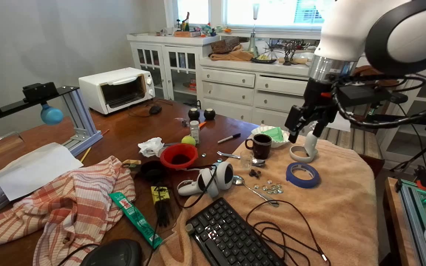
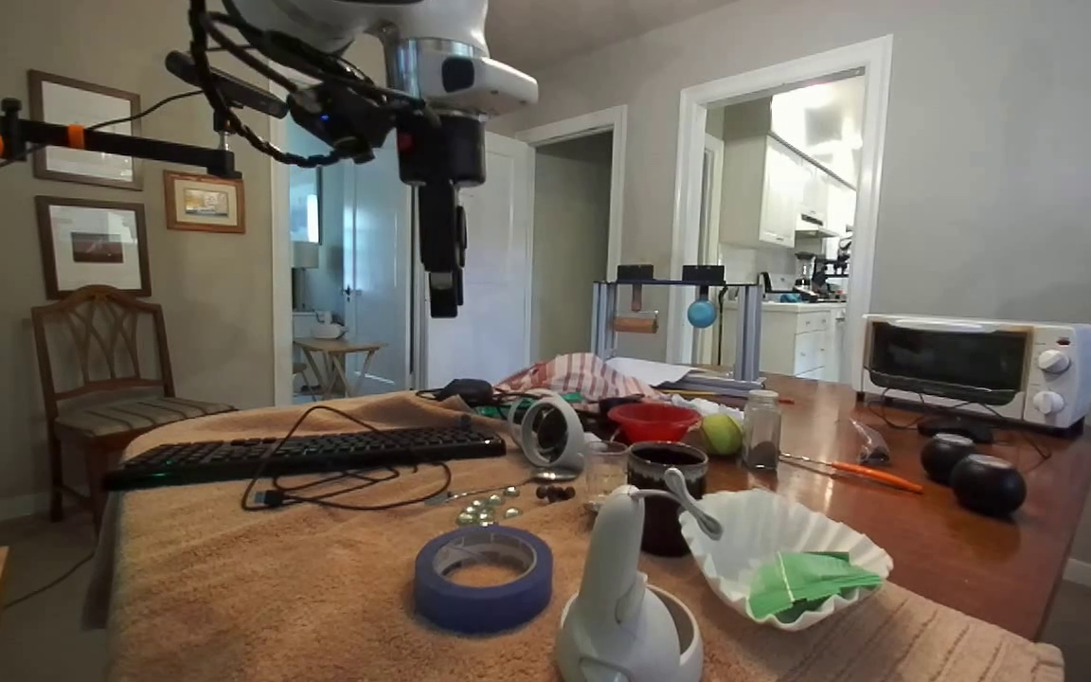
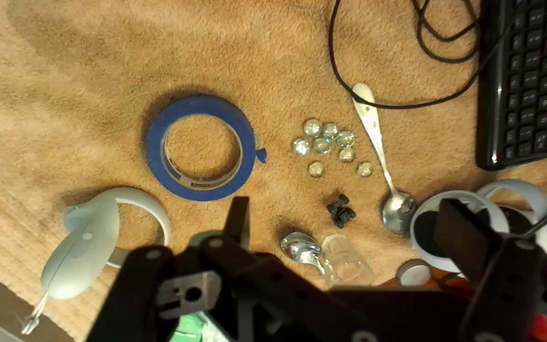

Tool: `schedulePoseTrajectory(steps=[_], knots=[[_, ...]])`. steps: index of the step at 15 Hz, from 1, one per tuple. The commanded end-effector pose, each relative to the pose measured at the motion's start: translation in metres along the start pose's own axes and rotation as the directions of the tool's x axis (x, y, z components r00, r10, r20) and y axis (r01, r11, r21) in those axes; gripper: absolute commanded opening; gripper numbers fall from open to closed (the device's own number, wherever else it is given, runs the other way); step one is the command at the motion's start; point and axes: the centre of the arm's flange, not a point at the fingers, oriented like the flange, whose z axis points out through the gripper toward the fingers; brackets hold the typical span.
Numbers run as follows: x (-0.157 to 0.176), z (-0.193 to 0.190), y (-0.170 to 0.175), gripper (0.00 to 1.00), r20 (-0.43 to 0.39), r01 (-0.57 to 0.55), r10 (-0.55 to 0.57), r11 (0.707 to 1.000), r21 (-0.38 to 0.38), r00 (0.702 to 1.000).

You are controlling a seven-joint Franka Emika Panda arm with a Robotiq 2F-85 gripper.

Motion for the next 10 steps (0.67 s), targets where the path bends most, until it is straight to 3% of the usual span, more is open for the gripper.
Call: schedulePoseTrajectory(steps=[1, 6, 7, 10], knots=[[0.033, 0.051, -0.007, 1.00, 0.041, -0.053, 0.054, 0.998, -0.025, 0.998], [0.053, 0.098, -0.021, 1.00, 0.076, -0.061, 0.065, 0.997, -0.051, 0.995], [0.037, 0.078, -0.003, 1.00, 0.078, -0.049, 0.051, 0.998, -0.026, 0.996], [0.040, 0.085, -0.004, 1.00, 0.088, -0.052, 0.055, 0.998, -0.032, 0.995]])
